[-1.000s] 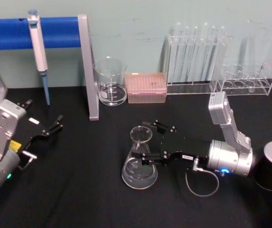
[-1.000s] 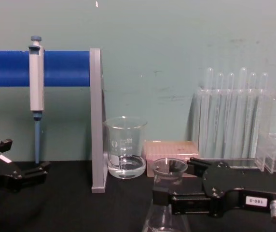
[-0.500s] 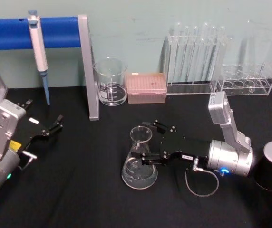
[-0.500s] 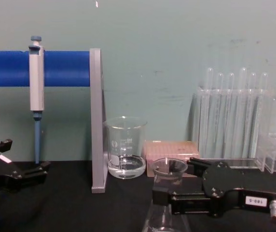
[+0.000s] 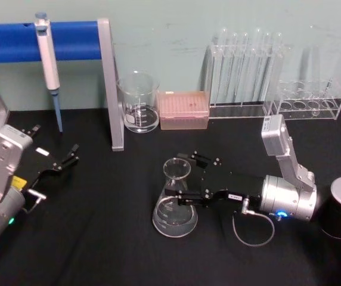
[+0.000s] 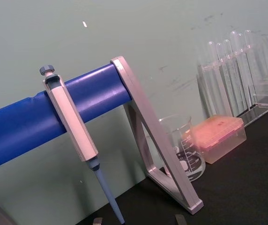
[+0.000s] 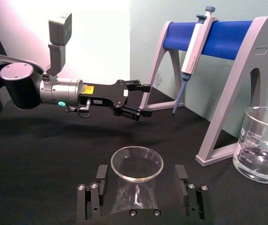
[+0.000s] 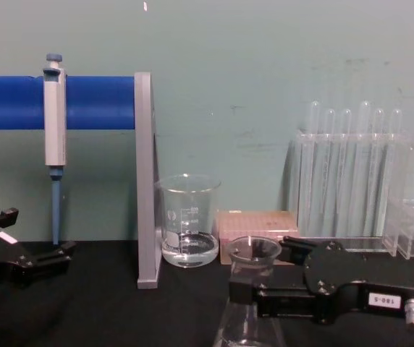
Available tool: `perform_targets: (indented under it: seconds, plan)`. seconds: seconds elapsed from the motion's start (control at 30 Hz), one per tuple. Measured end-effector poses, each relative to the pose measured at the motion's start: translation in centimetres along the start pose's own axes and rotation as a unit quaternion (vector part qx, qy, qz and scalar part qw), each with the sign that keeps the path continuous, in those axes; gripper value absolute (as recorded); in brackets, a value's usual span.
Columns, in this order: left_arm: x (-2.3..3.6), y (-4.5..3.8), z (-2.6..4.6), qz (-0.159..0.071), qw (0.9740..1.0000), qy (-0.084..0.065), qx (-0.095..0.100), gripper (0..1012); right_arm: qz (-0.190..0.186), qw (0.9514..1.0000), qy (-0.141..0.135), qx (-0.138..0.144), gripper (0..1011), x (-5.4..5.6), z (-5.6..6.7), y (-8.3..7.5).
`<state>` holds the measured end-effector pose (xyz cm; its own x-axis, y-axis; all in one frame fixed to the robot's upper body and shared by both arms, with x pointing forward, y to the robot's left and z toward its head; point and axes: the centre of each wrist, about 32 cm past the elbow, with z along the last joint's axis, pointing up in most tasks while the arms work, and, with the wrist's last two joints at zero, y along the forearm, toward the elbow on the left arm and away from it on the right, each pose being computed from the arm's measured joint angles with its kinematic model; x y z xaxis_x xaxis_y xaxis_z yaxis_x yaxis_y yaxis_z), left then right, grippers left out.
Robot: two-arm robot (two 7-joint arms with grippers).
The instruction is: Grasp the erlenmeyer flask with one hand, shake it three times, then place it back.
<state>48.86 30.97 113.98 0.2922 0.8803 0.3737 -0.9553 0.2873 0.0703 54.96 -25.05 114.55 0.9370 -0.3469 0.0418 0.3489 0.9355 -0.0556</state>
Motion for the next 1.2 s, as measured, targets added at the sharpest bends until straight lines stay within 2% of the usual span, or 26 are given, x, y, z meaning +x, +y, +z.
perform_targets:
  seconds: [0.1, 0.27, 0.3, 0.37, 0.4, 0.47, 0.53, 1.2]
  plan:
    - [0.00, 0.00, 0.00, 0.000, 1.0000, 0.000, 0.000, 1001, 0.000, 1.0000, 0.000, 0.000, 869, 0.00, 0.00, 0.00]
    - [0.00, 0.00, 0.00, 0.000, 1.0000, 0.000, 0.000, 1001, 0.000, 1.0000, 0.000, 0.000, 710, 0.00, 0.00, 0.00]
    - [0.00, 0.00, 0.00, 0.000, 1.0000, 0.000, 0.000, 1001, 0.000, 1.0000, 0.000, 0.000, 651, 0.00, 0.00, 0.00]
    - [0.00, 0.00, 0.00, 0.000, 1.0000, 0.000, 0.000, 1001, 0.000, 1.0000, 0.000, 0.000, 618, 0.00, 0.00, 0.00]
    - [0.00, 0.00, 0.00, 0.000, 1.0000, 0.000, 0.000, 1001, 0.000, 1.0000, 0.000, 0.000, 549, 0.00, 0.00, 0.00]
    - [0.00, 0.00, 0.00, 0.000, 1.0000, 0.000, 0.000, 1001, 0.000, 1.0000, 0.000, 0.000, 531, 0.00, 0.00, 0.00]
    - [0.00, 0.00, 0.00, 0.000, 1.0000, 0.000, 0.000, 1001, 0.000, 1.0000, 0.000, 0.000, 460, 0.00, -0.01, -0.01]
    - [0.00, 0.00, 0.00, 0.000, 1.0000, 0.000, 0.000, 1001, 0.000, 1.0000, 0.000, 0.000, 448, 0.00, 0.00, 0.00]
